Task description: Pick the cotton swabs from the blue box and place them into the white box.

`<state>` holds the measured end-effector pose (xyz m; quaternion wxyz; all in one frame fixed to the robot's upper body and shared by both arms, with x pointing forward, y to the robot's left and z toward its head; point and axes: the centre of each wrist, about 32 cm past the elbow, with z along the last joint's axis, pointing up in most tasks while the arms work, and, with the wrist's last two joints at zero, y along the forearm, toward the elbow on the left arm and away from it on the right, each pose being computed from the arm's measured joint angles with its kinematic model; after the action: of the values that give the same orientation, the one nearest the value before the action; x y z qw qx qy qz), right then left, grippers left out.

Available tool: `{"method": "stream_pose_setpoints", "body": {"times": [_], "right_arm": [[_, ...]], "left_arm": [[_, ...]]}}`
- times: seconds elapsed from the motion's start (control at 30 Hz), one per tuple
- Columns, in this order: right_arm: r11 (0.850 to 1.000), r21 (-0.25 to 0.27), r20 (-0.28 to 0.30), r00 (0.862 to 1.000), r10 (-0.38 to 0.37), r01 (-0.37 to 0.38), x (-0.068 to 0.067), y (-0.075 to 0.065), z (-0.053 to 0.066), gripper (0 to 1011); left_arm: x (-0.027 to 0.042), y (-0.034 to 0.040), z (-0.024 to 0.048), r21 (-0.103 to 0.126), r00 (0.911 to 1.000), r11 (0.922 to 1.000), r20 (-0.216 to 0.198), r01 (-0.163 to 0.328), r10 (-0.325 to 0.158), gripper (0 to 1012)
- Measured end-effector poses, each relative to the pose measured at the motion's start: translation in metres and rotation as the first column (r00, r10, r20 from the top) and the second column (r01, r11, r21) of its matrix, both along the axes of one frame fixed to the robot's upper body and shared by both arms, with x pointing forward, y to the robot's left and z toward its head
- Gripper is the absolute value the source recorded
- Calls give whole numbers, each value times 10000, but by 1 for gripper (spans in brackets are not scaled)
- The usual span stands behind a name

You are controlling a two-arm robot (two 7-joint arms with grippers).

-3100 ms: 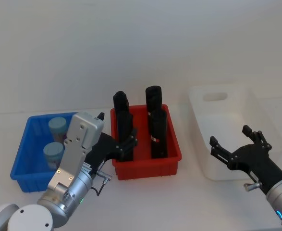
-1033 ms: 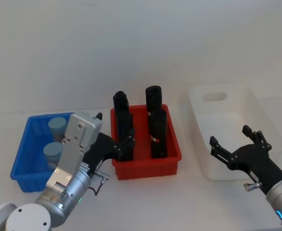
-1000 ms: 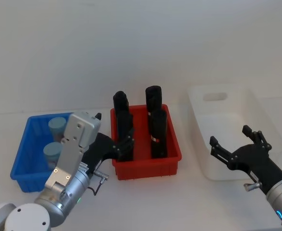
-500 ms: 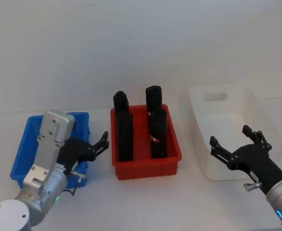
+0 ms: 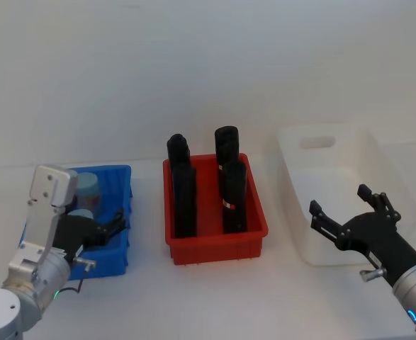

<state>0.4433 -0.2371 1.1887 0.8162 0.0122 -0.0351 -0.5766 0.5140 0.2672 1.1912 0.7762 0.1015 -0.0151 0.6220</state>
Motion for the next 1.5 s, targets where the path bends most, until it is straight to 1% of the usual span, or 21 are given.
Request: {"method": "stream_pose_setpoints", "body": {"times": [0.03, 0.1, 0.13, 0.17, 0.2, 0.3, 0.5, 0.6, 0.67, 0.77, 0.8, 0.9, 0.93, 1.1, 1.13, 1.33, 1.5], "right_arm": [[10000, 0, -1, 10000, 0, 0, 0, 0, 0, 1002], [10000, -1, -1, 10000, 0, 0, 0, 0, 0, 1002], [10000, 0, -1, 10000, 1, -1, 0, 0, 0, 1002], [10000, 0, 0, 10000, 1, -1, 0, 0, 0, 1002], [10000, 0, 0, 10000, 0, 0, 0, 0, 0, 1002], [10000, 0, -1, 10000, 0, 0, 0, 0, 0, 1002], [10000, 0, 0, 10000, 0, 0, 0, 0, 0, 1002], [10000, 0, 1, 10000, 0, 0, 0, 0, 0, 1002], [10000, 0, 0, 10000, 1, -1, 0, 0, 0, 1002], [10000, 0, 0, 10000, -1, 1, 0, 0, 0, 1002], [10000, 0, 0, 10000, 0, 0, 0, 0, 0, 1002], [10000, 0, -1, 10000, 1, -1, 0, 0, 0, 1002], [10000, 0, 0, 10000, 0, 0, 0, 0, 0, 1002], [10000, 0, 1, 10000, 1, -1, 0, 0, 0, 1002], [10000, 0, 0, 10000, 0, 0, 0, 0, 0, 1002], [10000, 0, 0, 10000, 0, 0, 0, 0, 0, 1002], [10000, 0, 0, 10000, 0, 0, 0, 0, 0, 1002]], "left_arm": [[17, 28, -11, 14, 9999, 9999, -136, -102, 102, 1004], [35, 55, -22, 35, 9994, 9998, -276, -203, 204, 1004], [57, 85, -31, 68, 9987, 9995, -400, -308, 311, 1004], [64, 94, -34, 81, 9984, 9994, -447, -342, 346, 1004], [85, 119, -43, 116, 9974, 9990, -569, -439, 445, 1004], [114, 148, -54, 157, 9959, 9984, -711, -549, 559, 1004], [216, 228, -79, 339, 9908, 9963, -1070, -794, 826, 1004], [243, 247, -89, 377, 9893, 9958, -1170, -838, 876, 1004], [275, 270, -94, 388, 9877, 9953, -1256, -885, 927, 1004], [323, 306, -102, 367, 9853, 9949, -1395, -945, 987, 1004], [323, 306, -102, 367, 9853, 9949, -1395, -945, 987, 1004], [369, 345, -110, 323, 9829, 9945, -1524, -998, 1036, 1004], [369, 345, -110, 323, 9829, 9945, -1524, -998, 1036, 1004], [437, 398, -122, 203, 9796, 9945, -1715, -1027, 1046, 1004], [437, 398, -122, 203, 9796, 9945, -1715, -1027, 1046, 1004], [500, 441, -138, -13, 9771, 9954, -1909, -959, 939, 1004], [538, 458, -152, -185, 9758, 9960, -2029, -869, 814, 994]]}}
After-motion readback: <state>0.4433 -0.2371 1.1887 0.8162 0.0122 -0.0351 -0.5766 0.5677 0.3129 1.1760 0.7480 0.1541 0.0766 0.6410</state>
